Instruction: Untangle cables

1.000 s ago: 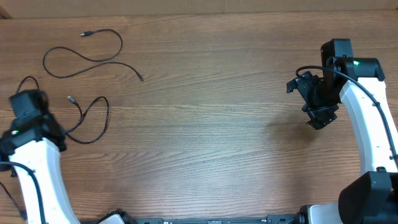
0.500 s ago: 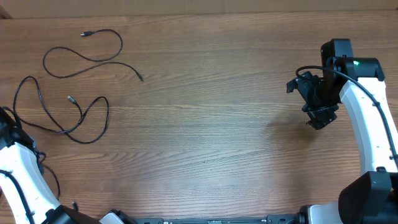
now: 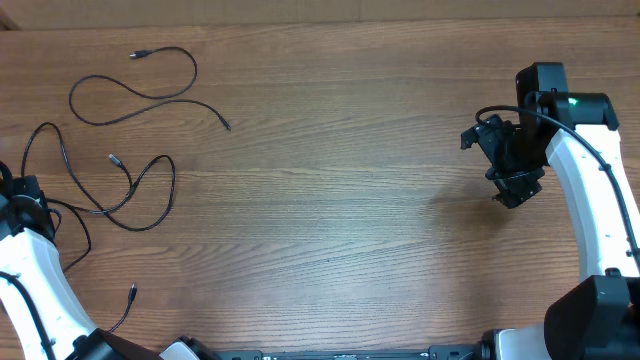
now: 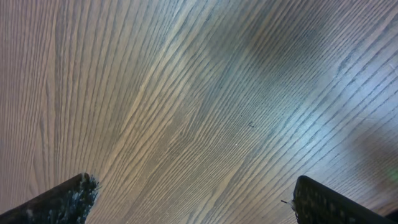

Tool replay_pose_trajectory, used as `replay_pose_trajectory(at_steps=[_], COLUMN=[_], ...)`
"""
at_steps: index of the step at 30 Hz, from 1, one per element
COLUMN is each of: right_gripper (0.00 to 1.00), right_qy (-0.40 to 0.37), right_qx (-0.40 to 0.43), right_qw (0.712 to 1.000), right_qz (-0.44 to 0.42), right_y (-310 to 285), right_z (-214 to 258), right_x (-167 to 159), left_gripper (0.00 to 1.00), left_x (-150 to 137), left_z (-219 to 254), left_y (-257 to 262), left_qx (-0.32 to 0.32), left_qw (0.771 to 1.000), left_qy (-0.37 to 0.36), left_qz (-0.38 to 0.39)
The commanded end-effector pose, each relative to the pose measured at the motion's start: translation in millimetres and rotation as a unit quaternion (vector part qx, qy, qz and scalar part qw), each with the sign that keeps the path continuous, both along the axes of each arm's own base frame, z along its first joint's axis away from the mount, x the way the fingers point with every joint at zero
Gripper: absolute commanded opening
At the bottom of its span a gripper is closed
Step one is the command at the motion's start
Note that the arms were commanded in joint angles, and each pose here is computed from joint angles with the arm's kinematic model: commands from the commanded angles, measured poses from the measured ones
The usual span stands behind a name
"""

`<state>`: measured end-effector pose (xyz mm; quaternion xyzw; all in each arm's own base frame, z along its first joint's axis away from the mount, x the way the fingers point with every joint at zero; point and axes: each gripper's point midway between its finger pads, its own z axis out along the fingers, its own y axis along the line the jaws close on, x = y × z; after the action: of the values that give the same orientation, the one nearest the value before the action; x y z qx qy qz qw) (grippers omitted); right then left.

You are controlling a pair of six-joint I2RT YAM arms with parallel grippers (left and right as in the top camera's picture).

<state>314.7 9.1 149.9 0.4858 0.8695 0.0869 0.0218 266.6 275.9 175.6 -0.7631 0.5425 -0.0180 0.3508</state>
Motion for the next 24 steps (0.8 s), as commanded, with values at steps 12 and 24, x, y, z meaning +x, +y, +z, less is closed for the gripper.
replay_pose_trajectory(at_steps=[12,24], right_gripper=[1.00,1.00], right_qy=[-0.013,-0.013], right_qx=[-0.002,-0.002], right_qw=[1.000,1.000], right_qz=[0.001,0.000], right_y=[-1,-1], right_z=[7,7], right_x=[3,3], left_gripper=[0.04,0.25], left_x=[-45,-42], left_z=[-62,-101], left_y=[29,21], left_qx=[-0.056,-0.109], left_qw=[0.991,0.984], left_qy=[0.108,0.133], left_qz=[0.061,0.047])
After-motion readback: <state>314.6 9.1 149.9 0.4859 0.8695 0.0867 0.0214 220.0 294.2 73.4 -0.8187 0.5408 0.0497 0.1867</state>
